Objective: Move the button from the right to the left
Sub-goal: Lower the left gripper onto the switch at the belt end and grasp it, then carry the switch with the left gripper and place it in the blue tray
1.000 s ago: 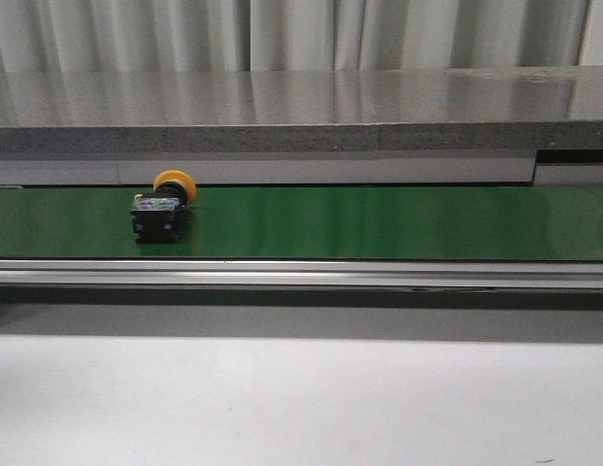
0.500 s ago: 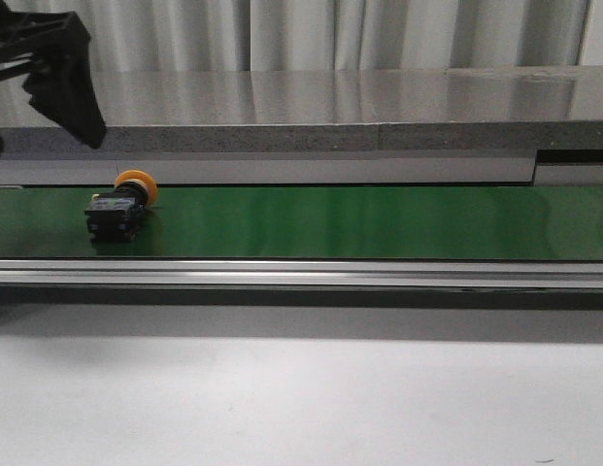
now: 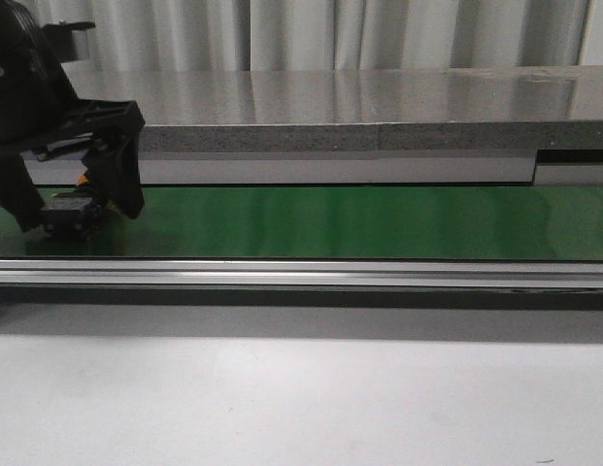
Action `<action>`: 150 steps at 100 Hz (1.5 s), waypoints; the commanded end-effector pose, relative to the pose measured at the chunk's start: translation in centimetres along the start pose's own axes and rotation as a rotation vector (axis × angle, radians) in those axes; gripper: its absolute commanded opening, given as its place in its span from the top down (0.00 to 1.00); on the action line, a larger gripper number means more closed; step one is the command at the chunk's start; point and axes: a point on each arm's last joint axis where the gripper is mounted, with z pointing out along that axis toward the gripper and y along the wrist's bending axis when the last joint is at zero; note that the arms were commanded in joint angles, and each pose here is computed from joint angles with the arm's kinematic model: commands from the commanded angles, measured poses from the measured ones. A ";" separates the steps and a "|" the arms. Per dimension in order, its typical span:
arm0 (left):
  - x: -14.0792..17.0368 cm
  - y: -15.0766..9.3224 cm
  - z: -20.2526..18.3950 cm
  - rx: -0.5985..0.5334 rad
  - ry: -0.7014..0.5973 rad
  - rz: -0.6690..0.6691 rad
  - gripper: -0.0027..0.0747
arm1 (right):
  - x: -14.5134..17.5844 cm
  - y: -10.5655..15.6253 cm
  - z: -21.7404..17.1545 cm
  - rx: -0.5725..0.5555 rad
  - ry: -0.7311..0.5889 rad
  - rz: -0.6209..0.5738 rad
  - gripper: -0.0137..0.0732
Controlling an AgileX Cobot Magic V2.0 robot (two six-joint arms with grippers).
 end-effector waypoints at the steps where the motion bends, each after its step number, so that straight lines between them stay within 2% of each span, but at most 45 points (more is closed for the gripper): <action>1: -1.0 -0.5 -1.7 0.017 -0.083 -0.016 0.14 | -1.7 0.0 -0.1 0.003 -0.104 -0.005 0.92; 9: -1.0 -0.5 -1.6 0.015 -0.081 -0.019 0.19 | -1.7 0.0 -0.1 0.003 -0.104 -0.005 0.92; 16: -1.0 -0.5 -1.6 0.015 -0.081 -0.019 0.30 | -1.7 0.0 -0.1 0.003 -0.104 -0.005 0.92; 26: -1.0 -0.5 -1.6 0.015 -0.078 -0.019 0.50 | -1.7 0.0 -0.1 0.003 -0.104 -0.005 0.92; 36: -1.0 -0.5 -1.6 0.015 -0.078 -0.019 0.61 | -1.7 0.0 -0.1 0.003 -0.104 -0.005 0.92; 53: -1.1 -0.2 -2.3 0.009 -0.097 -0.018 0.63 | -1.7 0.0 -0.1 0.003 -0.104 -0.005 0.92; 70: -1.4 2.0 -5.6 -0.023 -0.179 -0.047 0.63 | -1.7 0.0 -0.1 0.003 -0.104 -0.005 0.92; 88: -1.0 7.9 -9.4 -0.153 -0.232 -0.117 0.63 | -1.7 0.0 -0.1 0.003 -0.104 -0.005 0.92; 103: 0.3 13.6 -10.5 -0.239 -0.174 -0.168 0.63 | -1.7 0.0 -0.1 0.003 -0.104 -0.005 0.92; 117: 1.5 17.7 -11.5 -0.301 -0.175 -0.231 0.63 | -1.7 0.0 -0.1 0.003 -0.104 -0.005 0.92; 130: 2.1 20.6 -11.7 -0.365 -0.205 -0.257 0.63 | -1.7 0.0 -0.1 0.003 -0.104 -0.005 0.92; 150: 1.9 22.6 -9.0 -0.391 -0.147 -0.133 0.63 | -1.7 0.0 -0.1 0.003 -0.104 -0.005 0.92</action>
